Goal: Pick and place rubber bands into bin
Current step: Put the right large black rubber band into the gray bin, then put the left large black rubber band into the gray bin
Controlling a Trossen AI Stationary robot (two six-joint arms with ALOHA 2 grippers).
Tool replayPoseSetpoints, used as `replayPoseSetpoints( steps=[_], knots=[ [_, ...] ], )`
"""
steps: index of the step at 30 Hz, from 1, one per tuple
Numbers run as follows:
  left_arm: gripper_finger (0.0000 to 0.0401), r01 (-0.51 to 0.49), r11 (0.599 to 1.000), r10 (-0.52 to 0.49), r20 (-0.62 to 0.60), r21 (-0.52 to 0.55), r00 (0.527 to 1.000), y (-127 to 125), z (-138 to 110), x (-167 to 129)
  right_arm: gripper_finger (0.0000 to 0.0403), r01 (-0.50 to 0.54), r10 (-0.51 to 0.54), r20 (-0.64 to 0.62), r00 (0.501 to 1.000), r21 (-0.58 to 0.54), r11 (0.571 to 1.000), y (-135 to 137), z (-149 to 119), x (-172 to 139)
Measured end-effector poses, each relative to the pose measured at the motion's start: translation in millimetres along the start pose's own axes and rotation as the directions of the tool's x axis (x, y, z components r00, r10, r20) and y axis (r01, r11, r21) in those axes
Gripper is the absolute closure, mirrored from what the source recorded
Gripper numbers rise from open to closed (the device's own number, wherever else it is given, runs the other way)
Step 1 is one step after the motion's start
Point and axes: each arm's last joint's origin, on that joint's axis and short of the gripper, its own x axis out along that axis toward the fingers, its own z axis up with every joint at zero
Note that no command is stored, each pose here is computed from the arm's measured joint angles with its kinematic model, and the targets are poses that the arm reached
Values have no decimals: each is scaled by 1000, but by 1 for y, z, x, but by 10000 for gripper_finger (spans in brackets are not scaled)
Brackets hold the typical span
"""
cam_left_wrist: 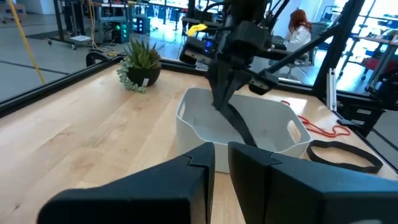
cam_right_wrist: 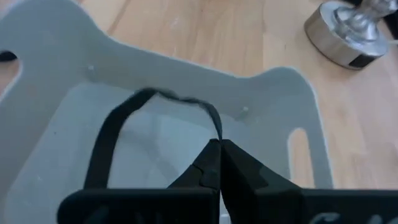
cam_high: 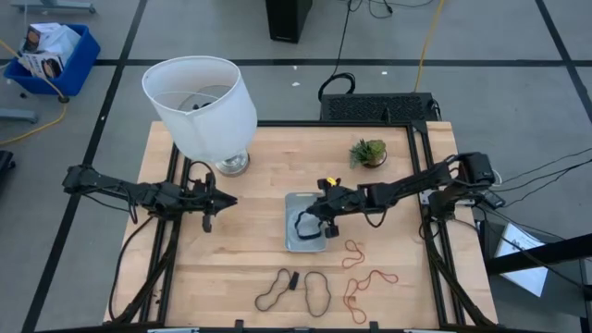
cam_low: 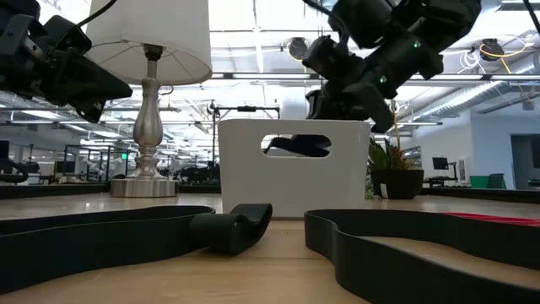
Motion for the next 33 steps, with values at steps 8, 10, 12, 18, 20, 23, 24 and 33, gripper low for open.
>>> replayPoseSetpoints(
  steps=[8,10,12,18,20,23,24,33],
  knots=[
    [350,0,1000,0,0,1,1000,0,0,0,333,12,-11,66,998,-10,1000,-3,11,-11],
    [350,0,1000,0,-1,-11,1000,0,0,0,304,19,-18,93,995,-7,1000,-5,16,-18],
    [350,0,999,0,-2,-38,1000,0,0,0,276,25,-25,118,993,-3,1000,-7,22,-28],
    [350,-17,991,9,-55,-132,998,1,-5,0,240,-5,8,208,978,-16,1000,0,44,-79],
    [350,-22,982,10,-65,-186,998,1,-6,0,262,-26,35,247,968,-42,999,7,50,-102],
    [350,-23,983,8,-80,-184,997,1,-7,1,324,-45,57,297,953,-48,998,14,55,-140],
    [350,-22,986,8,-82,-168,997,1,-7,1,350,-58,71,301,951,-52,997,15,54,-150],
    [350,-54,997,45,-137,-60,990,2,-13,5,401,-101,96,373,923,-6,995,28,-17,-168]
  ],
)
